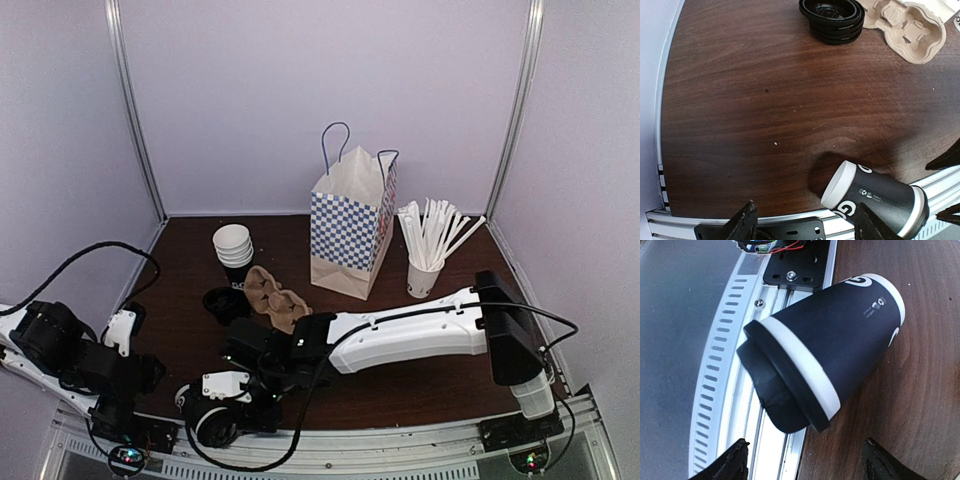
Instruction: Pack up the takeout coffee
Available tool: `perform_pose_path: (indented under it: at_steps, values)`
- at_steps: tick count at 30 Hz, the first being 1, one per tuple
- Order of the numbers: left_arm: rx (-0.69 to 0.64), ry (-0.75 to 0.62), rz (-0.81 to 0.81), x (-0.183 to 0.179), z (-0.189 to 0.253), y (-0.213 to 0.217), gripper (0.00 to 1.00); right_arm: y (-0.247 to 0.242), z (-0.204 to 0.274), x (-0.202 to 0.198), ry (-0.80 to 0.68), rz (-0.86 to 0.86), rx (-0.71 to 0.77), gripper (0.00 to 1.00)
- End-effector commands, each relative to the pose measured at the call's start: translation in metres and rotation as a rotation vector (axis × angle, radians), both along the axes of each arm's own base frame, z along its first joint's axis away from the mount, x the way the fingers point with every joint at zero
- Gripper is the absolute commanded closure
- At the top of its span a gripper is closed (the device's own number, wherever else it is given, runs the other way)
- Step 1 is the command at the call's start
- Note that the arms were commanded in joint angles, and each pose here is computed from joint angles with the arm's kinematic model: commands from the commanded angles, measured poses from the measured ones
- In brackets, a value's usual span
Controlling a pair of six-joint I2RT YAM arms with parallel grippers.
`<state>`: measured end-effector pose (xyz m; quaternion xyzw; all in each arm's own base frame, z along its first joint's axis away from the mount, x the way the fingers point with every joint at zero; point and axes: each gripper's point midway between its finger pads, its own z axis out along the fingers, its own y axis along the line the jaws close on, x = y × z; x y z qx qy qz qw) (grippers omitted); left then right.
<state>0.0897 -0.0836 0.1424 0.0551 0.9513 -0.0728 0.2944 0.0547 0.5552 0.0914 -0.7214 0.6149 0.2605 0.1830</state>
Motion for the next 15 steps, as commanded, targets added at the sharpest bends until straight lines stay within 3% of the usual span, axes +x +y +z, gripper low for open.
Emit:
perform_pose_path:
  at_steps: [1,15]
  values:
    - [0.010,-0.047,0.010,0.007,0.006,0.003,0.33,0.016,0.007,0.006,-0.023,-0.031,0.018,0.25]
    - [-0.003,-0.091,0.012,0.013,0.014,0.006,0.34,0.026,-0.007,-0.011,0.008,0.012,-0.004,0.42]
